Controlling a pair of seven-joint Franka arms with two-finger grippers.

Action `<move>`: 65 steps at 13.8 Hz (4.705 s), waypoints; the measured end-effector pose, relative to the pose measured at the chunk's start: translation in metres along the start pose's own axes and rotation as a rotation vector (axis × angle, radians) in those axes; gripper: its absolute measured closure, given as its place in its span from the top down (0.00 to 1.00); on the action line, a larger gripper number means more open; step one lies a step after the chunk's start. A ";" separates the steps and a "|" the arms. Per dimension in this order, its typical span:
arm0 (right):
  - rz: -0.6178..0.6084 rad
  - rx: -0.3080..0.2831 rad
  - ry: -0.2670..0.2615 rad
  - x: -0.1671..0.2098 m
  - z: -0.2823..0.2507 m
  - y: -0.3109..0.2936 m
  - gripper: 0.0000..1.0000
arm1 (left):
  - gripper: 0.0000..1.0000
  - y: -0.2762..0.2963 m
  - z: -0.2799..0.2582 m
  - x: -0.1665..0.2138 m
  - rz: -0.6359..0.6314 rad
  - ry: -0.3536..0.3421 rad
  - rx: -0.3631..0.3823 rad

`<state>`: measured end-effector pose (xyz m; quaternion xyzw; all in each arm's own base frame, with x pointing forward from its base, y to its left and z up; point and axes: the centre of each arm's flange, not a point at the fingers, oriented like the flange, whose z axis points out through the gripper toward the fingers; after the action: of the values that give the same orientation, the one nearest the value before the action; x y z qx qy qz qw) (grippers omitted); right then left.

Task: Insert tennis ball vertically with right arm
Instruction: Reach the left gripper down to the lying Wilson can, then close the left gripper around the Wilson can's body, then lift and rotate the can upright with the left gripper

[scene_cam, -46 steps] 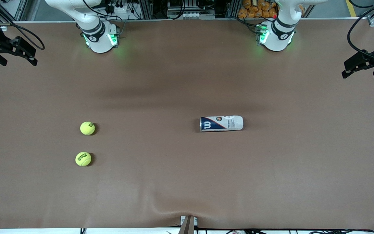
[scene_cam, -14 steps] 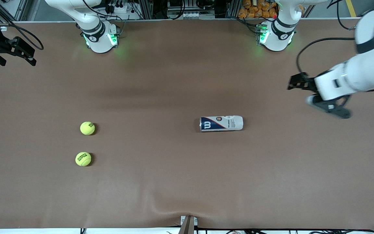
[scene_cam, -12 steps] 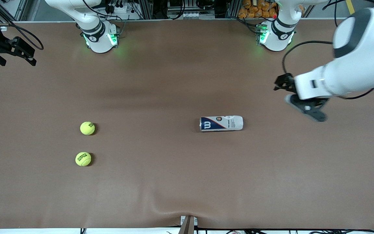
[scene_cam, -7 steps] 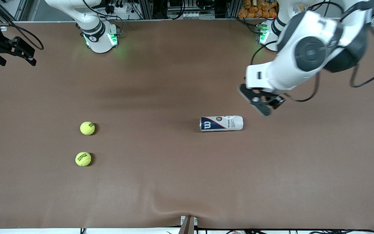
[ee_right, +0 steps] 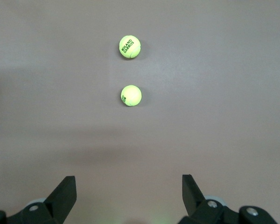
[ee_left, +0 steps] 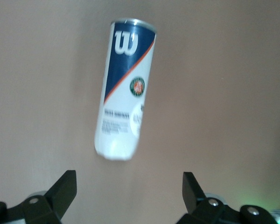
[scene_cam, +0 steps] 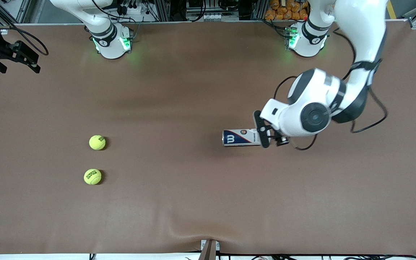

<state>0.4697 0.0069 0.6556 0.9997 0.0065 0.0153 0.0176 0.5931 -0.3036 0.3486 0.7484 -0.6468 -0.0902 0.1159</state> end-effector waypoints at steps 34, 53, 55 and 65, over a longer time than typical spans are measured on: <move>0.010 0.003 -0.004 0.000 0.001 0.006 1.00 | 1.00 0.011 0.163 0.056 0.182 -0.095 0.146; -0.006 0.001 0.003 0.000 0.000 -0.002 1.00 | 0.65 -0.025 0.079 0.054 0.129 0.130 0.202; -0.006 0.001 0.003 0.000 0.000 -0.002 1.00 | 0.65 -0.036 0.061 0.045 0.130 0.240 0.171; -0.006 0.001 0.005 0.000 -0.001 -0.002 1.00 | 0.58 -0.065 0.070 0.020 0.323 0.903 0.114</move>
<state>0.4701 0.0086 0.6560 0.9997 0.0096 0.0175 0.0170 0.6380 -0.3182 0.2630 0.6079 -0.6438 0.2983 0.3565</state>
